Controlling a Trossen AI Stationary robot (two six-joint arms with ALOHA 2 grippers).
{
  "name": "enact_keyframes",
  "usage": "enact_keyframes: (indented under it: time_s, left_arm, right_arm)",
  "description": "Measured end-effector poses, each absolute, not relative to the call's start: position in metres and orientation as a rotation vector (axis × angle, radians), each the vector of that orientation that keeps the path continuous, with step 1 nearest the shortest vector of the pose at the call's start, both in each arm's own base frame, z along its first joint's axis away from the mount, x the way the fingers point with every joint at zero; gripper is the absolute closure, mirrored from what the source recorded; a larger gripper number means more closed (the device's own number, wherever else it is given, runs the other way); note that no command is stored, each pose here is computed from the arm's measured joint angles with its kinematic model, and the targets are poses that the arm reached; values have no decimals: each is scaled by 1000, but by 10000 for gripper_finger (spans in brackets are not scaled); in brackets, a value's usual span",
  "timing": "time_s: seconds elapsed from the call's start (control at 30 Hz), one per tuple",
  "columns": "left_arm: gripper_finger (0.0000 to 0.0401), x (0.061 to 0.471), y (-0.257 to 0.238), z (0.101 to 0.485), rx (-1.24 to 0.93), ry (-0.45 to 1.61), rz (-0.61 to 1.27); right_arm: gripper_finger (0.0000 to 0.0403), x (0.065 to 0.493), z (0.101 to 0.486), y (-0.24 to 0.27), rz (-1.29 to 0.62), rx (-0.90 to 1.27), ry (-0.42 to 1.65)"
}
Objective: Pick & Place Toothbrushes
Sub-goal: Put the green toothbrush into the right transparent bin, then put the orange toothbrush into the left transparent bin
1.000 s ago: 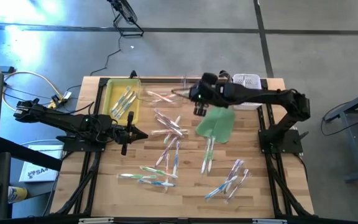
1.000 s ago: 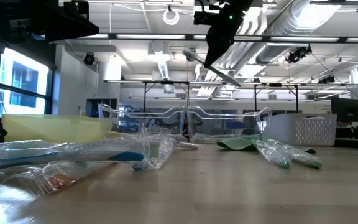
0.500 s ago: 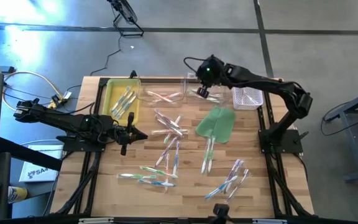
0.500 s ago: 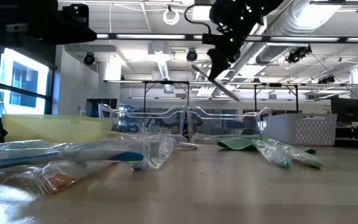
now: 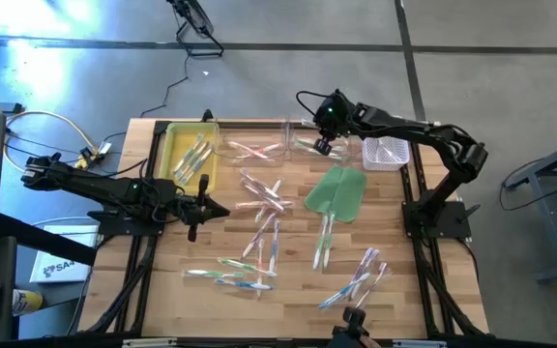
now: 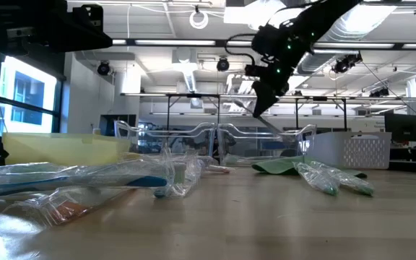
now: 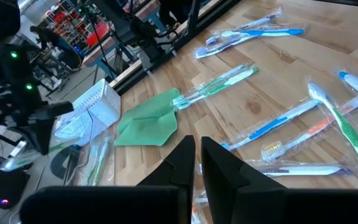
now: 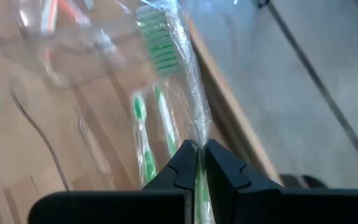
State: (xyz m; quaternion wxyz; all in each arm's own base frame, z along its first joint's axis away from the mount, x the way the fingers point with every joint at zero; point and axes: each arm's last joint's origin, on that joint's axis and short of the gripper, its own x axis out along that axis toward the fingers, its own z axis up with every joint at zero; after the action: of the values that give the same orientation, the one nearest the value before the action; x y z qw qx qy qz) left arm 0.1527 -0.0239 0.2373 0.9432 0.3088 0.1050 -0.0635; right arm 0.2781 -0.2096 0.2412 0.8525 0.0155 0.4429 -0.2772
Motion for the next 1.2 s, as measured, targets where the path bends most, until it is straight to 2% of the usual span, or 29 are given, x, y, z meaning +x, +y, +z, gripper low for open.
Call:
enact_keyframes:
  time_s: [0.3,0.53,0.83,1.0,1.2]
  left_arm:
    - [380,153,-24,237,629,214,-129]
    - [380,153,-24,237,630,221,-132]
    - [380,153,-24,237,630,221,-131]
    - [380,153,-24,237,630,221,-131]
    - [380,153,-24,237,630,221,-131]
  right_arm:
    - [391,271,229,-211,-570,63,956]
    - [345,267,220,-209,-611,137,967]
    - [281,269,223,-206,-618,112,958]
    - [274,268,243,-195,-605,80,898]
    - [296,262,283,-167,-553,33,756]
